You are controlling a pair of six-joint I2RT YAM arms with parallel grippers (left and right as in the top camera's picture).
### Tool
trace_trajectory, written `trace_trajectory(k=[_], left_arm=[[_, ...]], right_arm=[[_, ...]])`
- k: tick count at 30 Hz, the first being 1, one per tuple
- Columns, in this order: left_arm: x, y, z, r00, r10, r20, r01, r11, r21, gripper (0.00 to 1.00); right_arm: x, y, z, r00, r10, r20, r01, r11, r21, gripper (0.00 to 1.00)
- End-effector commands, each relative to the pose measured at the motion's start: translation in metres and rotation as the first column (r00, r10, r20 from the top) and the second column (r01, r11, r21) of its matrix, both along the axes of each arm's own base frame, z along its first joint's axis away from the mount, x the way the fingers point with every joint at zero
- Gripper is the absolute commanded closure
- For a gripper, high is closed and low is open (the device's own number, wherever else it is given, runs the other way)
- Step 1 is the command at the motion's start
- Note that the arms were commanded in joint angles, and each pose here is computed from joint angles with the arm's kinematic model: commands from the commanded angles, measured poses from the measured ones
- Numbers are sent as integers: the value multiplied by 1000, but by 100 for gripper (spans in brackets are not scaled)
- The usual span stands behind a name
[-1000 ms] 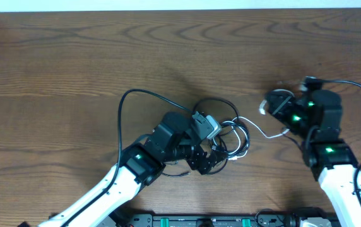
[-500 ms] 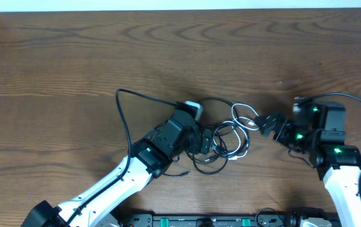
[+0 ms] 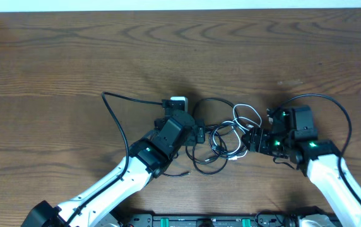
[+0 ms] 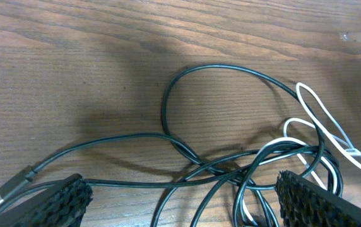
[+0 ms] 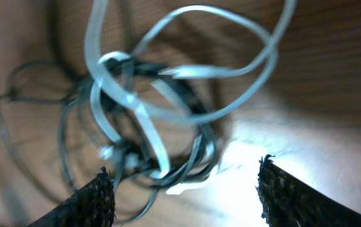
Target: Untangle cables
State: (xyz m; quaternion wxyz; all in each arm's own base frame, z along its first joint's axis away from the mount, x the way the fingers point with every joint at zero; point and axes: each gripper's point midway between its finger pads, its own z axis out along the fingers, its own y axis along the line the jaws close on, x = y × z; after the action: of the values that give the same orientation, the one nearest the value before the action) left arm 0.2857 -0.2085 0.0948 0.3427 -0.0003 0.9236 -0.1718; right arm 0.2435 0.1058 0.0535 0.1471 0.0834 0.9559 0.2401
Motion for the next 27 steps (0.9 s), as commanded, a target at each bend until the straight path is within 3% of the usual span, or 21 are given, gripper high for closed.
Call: trace_trajectory(k=[1,7,10,11,15,21,25,27], left_arm=[[5,5,2,999,34,12,-34,999,6,6],[5,5,2,999,34,12,-34,999,6,6],[5,5,2,999,33,12,-34,999,7,6],[5,6,2,999,33,11,-34,999,7,6],[2,8,-1,999,33,-2,-33,999,19,6],[-5,6,-6,999,11,-38,-11,1000,19,6],[-13,-8,-6,995,-60,-76,57,998,-37,6],[-20,-25,-2,982,-176,-71,170,982,-78,6]], right_arm=[[4,-3,-19,999,-31,-37,30,999,-33,33],[6,23,-44,994,47,-94,-44,998,37,50],[8,42,-42,991,102,-82,-91,988,126,93],[9,45,-40,991,111,-73,-99,984,146,99],[20,52,-26,992,123,4,-122,976,179,99],[19,73,43,963,200,180,-255,889,380,99],[4,80,99,879,277,388,-438,791,428,99],[-7,82,122,823,305,479,-516,752,409,99]])
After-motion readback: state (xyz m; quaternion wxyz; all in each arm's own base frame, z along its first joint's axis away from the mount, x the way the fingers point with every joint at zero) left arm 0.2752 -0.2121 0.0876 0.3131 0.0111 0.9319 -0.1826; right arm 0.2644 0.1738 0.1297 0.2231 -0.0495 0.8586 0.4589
